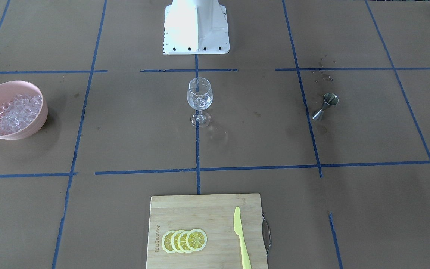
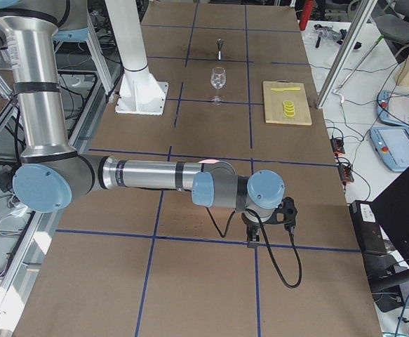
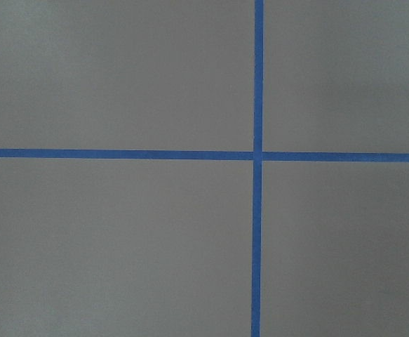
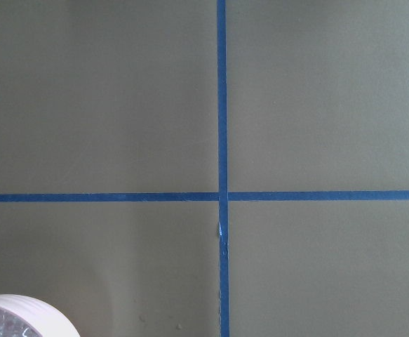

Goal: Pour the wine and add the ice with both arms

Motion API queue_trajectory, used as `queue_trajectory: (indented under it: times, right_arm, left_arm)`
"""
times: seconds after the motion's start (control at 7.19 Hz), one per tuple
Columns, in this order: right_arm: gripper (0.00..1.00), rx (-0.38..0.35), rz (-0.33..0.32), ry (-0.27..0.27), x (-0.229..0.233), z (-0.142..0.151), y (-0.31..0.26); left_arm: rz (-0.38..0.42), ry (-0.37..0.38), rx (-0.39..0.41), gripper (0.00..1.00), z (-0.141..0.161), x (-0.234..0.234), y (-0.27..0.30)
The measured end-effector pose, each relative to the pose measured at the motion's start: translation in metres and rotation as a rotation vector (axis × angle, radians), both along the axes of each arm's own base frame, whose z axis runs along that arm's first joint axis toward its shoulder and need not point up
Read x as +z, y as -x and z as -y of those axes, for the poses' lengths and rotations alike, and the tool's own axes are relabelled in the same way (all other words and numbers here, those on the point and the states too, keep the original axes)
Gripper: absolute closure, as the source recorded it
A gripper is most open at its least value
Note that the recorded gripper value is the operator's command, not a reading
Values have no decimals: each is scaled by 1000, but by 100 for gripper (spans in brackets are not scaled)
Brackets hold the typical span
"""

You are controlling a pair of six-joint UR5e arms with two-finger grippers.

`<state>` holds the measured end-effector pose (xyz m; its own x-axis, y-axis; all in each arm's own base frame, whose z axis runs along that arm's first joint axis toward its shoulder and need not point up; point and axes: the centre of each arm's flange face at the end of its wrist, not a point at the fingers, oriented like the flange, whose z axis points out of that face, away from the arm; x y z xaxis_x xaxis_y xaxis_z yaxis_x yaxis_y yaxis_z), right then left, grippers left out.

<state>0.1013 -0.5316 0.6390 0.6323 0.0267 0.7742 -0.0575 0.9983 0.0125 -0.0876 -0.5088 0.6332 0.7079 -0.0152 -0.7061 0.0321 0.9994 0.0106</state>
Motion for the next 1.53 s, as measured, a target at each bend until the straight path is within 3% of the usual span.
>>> queue_trajectory:
  times: [0.42, 0.97, 1.53]
  right_arm:
    - [0, 2, -2, 1, 0, 0, 0]
    - [0, 76, -1, 79, -6, 0, 0]
    - [0, 79, -7, 71, -8, 0, -1]
  left_arm:
    - [-3, 2, -3, 0, -1, 0, 1]
    - [-4, 9, -3, 0, -5, 4, 0]
    - [-6, 16, -4, 0, -6, 7, 0]
